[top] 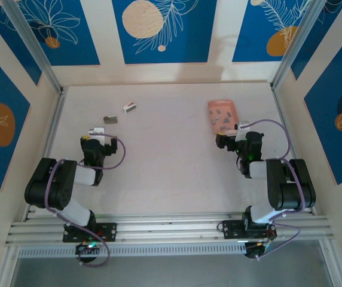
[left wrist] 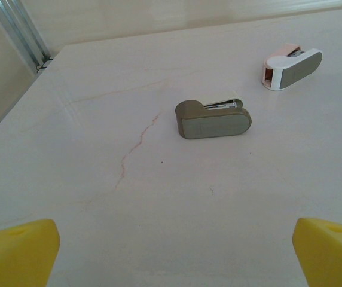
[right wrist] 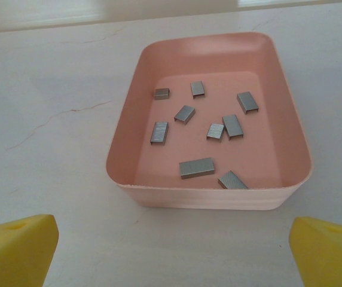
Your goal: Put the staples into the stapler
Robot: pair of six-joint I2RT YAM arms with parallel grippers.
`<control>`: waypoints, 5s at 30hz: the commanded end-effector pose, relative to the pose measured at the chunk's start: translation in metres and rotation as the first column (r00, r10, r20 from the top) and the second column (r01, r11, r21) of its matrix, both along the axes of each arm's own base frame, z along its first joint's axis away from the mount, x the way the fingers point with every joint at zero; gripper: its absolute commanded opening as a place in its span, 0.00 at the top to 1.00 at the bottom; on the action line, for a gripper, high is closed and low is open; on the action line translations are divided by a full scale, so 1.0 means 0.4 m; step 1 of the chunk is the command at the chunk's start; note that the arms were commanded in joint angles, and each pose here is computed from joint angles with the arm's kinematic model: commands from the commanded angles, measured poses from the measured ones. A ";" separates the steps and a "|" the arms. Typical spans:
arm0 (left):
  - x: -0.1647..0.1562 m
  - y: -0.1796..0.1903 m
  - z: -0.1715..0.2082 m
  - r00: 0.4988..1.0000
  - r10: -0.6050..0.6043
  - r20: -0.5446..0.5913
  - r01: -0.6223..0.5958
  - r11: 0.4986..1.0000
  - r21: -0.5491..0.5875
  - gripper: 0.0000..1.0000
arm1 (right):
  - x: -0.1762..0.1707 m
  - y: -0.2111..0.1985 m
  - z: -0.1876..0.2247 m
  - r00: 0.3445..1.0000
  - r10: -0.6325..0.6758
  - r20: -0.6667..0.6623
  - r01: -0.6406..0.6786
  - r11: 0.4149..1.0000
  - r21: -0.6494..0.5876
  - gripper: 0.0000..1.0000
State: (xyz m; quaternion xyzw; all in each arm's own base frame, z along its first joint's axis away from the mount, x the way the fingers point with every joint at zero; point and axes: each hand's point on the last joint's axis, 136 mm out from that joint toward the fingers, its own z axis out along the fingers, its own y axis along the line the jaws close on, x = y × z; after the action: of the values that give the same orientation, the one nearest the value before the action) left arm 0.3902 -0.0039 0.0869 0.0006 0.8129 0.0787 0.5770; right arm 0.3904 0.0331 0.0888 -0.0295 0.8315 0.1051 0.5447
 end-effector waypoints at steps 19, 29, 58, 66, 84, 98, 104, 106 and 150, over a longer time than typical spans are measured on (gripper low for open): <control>0.023 -0.072 0.137 0.983 -0.161 -0.090 0.157 0.986 -0.052 0.12 | -0.024 -0.009 0.176 0.999 -0.018 0.037 0.016 0.997 0.074 0.01; 0.083 -0.118 0.264 0.862 -0.202 -0.464 0.118 0.972 -0.204 0.15 | -0.125 0.115 0.318 0.992 0.114 -0.056 -0.088 0.936 0.340 0.01; 0.297 -0.030 -0.046 0.579 -0.017 -0.815 -0.194 0.968 -0.158 0.00 | -0.141 0.392 0.192 0.876 0.398 -0.273 -0.304 0.894 0.328 0.01; 0.320 -0.042 -0.093 0.552 -0.052 -0.832 -0.171 0.970 -0.175 0.02 | -0.124 0.410 0.189 0.863 0.412 -0.291 -0.326 0.896 0.302 0.01; 0.351 -0.041 -0.160 0.525 -0.055 -0.850 -0.169 0.971 -0.167 0.16 | -0.128 0.434 0.204 0.846 0.451 -0.284 -0.385 0.886 0.259 0.01; 0.348 -0.040 -0.155 0.522 -0.061 -0.851 -0.146 0.976 -0.160 0.26 | -0.124 0.437 0.204 0.848 0.443 -0.291 -0.380 0.891 0.249 0.00; 0.345 -0.040 -0.133 0.528 -0.070 -0.847 -0.129 0.979 -0.161 0.35 | -0.123 0.431 0.208 0.857 0.428 -0.287 -0.368 0.898 0.241 0.00; 0.343 -0.043 -0.121 0.532 -0.074 -0.844 -0.123 0.979 -0.163 0.37 | -0.124 0.429 0.207 0.858 0.425 -0.287 -0.364 0.899 0.243 0.00; -0.497 -0.613 0.414 -0.018 -1.000 -0.008 0.951 -0.015 -0.310 0.59 | -0.457 0.602 0.452 0.105 0.976 0.192 -0.758 0.203 -0.619 0.29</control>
State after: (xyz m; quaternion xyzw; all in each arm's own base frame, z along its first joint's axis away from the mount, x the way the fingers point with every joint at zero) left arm 0.2220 -0.2492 0.2486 0.4757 0.6749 -0.4139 0.3832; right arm 0.2273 0.2630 0.2593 -0.5774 0.5554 0.2765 0.5308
